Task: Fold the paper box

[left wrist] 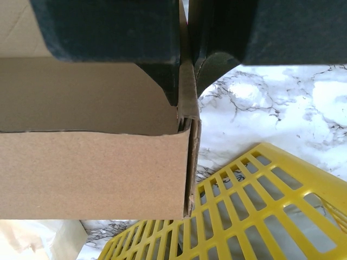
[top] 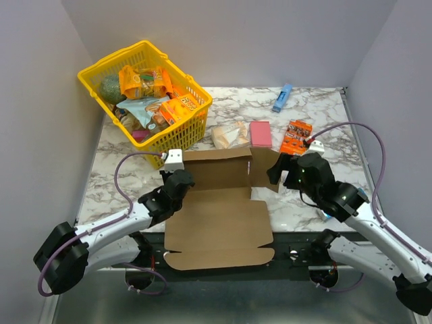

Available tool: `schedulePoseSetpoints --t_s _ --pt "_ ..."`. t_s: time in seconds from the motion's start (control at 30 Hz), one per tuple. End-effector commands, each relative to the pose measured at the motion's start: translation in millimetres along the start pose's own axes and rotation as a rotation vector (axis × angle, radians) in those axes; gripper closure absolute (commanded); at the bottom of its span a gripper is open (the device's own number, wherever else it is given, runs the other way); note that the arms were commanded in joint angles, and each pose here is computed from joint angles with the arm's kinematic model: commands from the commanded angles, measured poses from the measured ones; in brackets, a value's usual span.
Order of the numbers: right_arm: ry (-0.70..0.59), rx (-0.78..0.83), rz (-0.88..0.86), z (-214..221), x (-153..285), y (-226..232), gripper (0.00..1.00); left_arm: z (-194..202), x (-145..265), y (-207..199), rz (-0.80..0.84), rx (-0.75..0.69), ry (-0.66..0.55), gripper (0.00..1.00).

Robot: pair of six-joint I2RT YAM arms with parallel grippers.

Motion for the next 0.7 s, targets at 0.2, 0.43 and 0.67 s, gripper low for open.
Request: schedulePoseSetpoints --t_s 0.2,0.43,0.67 --pt "0.019 0.168 0.000 6.4 -49.6 -27.5 0.04 0.2 2.6 1.8 0.023 0.027 0.003 1.00" --pt "0.026 0.245 -0.009 21.8 -76.6 -29.1 0.24 0.0 3.6 3.5 0.025 0.035 -0.002 1.00" --pt "0.020 0.353 -0.013 20.1 -81.6 -32.0 0.80 2.8 4.0 4.0 0.033 0.047 0.003 1.00"
Point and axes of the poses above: each gripper's point midway between its finger pads, its own x axis back along the fingers, its own y axis along the line the jaws close on, z = x × y, the point moved 5 cm from there along x, back along the fingers, and after that the axes turned 14 degrees about x, right-handed, at the moved point
